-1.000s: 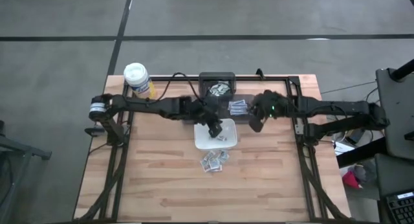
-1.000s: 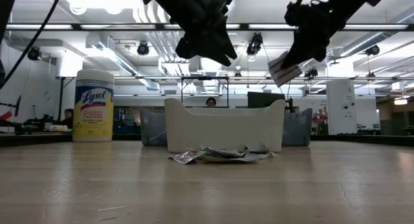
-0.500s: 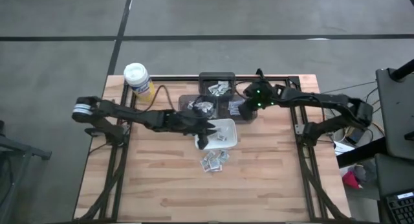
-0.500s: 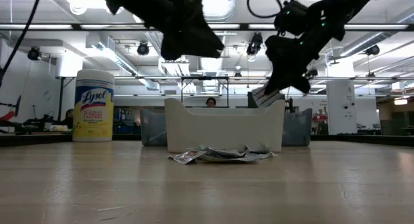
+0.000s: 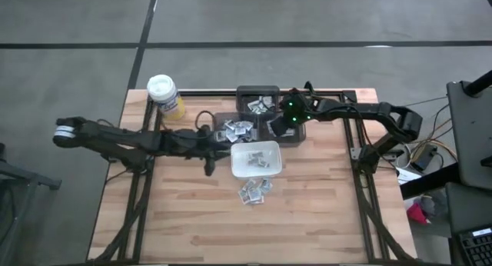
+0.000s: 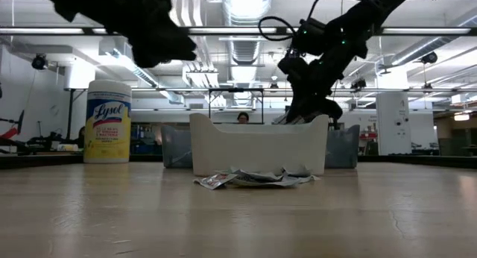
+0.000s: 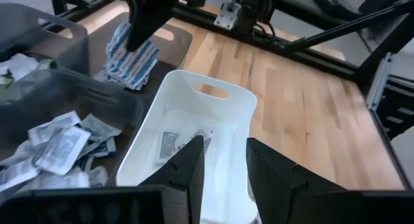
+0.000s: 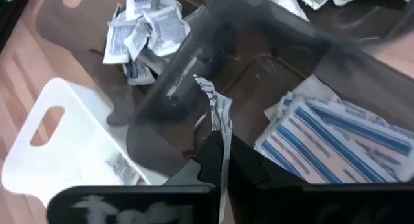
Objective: Pick & Place First Aid Supplies
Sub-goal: Put the blue bandage into the right black bin
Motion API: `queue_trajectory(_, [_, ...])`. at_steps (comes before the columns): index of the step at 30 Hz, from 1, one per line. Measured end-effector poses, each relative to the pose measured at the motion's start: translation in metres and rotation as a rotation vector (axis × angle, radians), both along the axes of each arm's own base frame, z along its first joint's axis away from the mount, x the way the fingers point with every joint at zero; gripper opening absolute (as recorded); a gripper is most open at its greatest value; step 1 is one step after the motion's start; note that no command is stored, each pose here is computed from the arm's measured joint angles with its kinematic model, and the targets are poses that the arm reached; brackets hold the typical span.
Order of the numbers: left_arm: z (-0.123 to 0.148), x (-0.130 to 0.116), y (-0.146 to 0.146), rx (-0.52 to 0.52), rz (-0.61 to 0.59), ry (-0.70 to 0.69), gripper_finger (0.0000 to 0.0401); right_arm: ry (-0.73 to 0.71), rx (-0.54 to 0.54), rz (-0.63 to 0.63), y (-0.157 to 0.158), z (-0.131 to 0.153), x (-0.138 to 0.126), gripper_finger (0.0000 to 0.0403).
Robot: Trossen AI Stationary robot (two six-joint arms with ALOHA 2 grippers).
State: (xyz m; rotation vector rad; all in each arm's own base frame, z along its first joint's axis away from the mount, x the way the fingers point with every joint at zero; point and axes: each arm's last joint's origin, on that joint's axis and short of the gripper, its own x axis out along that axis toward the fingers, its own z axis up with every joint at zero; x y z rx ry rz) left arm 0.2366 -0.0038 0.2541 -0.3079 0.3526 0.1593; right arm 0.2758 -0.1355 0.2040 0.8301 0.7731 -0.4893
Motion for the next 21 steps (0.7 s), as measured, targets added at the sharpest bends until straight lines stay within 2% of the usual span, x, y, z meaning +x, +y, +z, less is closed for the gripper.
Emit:
queue_trajectory(10, [-0.010, -0.043, 0.001, -0.020, -0.002, -0.065, 0.0108, 0.148, 0.018, -0.052, -0.006, 0.002, 0.007, 0.0008])
queue_trajectory(16, [-0.015, -0.049, 0.000, -0.028, -0.031, -0.067, 0.0108, 0.168, -0.004, -0.070, -0.007, 0.002, 0.006, 0.0008])
queue_trajectory(21, [-0.017, -0.050, 0.000, 0.004, -0.052, -0.057, 0.0108, 0.185, 0.005, -0.070, -0.006, -0.002, 0.004, 0.0009])
